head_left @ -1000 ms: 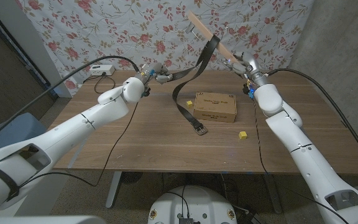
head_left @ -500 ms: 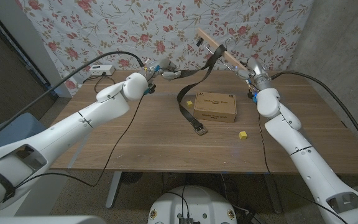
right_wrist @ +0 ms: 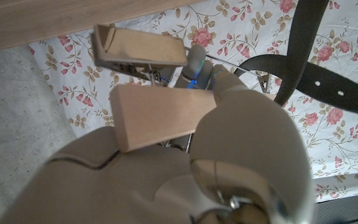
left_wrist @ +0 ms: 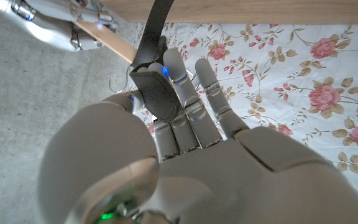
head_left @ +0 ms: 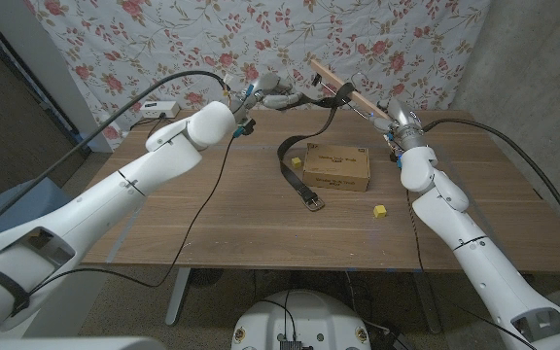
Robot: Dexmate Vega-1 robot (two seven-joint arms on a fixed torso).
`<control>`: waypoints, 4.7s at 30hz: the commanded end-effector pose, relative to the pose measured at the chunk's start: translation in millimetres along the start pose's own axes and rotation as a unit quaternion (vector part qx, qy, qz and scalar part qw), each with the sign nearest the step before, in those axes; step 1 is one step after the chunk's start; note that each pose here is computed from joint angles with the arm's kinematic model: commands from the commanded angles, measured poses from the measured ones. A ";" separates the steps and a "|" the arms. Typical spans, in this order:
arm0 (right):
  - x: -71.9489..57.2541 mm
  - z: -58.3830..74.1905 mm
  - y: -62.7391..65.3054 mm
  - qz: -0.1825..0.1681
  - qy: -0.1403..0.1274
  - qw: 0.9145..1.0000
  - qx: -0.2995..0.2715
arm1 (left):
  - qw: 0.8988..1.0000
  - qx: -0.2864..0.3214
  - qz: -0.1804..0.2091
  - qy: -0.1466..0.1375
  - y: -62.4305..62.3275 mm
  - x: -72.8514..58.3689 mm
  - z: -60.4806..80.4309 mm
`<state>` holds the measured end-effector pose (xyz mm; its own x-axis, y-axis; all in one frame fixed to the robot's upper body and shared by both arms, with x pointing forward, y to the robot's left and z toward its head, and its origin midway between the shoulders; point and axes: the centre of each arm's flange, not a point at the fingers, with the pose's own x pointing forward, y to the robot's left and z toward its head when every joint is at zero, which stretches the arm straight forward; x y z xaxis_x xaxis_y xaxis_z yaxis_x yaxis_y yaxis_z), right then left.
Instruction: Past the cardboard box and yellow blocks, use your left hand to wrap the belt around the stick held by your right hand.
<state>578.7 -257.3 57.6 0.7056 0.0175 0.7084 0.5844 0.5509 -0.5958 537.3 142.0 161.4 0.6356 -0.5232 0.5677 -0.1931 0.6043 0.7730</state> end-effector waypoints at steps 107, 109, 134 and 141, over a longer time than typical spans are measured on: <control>-38.5 77.5 -13.1 0.022 -0.253 0.967 0.038 | 0.925 0.234 0.263 0.142 102.7 44.5 2.0; -39.0 79.9 -13.9 0.024 -0.256 0.966 0.036 | 0.921 0.252 0.254 0.156 98.9 45.7 -6.6; -20.7 87.6 -27.8 0.019 -0.262 0.962 0.079 | 0.926 0.291 0.116 0.211 20.4 53.8 -88.0; 2.1 75.4 -31.8 -0.007 -0.225 0.971 0.086 | 0.937 0.279 0.084 0.193 -4.9 50.0 -89.8</control>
<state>513.1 -200.9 90.1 0.4061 0.4328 0.8048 0.4767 0.6510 -0.5907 621.5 178.0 197.3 0.7083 -0.0576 0.7035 -0.6838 0.1914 0.7041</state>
